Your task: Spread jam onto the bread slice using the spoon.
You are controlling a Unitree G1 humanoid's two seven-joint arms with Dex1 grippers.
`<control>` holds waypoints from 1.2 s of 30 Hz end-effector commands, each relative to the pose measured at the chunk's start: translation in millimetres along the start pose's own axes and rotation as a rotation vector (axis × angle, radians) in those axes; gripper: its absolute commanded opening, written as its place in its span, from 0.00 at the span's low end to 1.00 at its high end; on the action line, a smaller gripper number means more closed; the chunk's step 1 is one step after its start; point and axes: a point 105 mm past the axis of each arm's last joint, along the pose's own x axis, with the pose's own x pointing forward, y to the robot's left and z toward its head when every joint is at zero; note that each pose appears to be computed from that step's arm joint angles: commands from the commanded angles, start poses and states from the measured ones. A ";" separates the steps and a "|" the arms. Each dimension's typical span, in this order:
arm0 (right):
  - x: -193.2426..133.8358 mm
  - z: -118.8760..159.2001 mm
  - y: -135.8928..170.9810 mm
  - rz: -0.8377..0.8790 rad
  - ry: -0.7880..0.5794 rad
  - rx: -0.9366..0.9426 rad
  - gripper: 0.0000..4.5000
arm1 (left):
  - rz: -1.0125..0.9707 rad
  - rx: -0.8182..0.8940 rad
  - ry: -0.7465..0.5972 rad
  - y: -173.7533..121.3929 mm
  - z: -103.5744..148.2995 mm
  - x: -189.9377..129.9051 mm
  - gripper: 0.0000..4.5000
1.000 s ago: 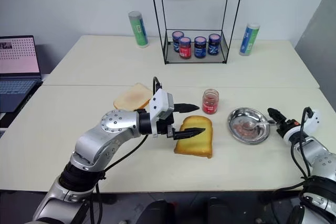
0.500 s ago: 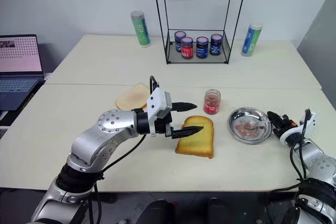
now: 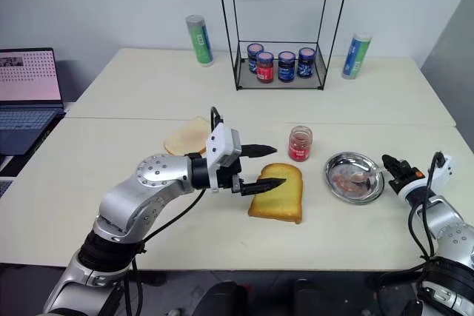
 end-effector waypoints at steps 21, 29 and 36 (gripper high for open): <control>78.4 -1.5 190.4 0.461 0.003 -0.662 0.01 | 0.192 -0.005 -0.035 30.1 3.5 -30.3 0.81; 83.5 -31.9 178.2 0.462 0.059 -0.892 0.01 | 0.200 -0.004 -0.032 26.1 2.5 -29.7 0.81; 92.6 -56.5 163.9 0.428 0.062 -1.000 0.01 | 0.206 -0.004 -0.031 25.2 2.5 -28.5 0.81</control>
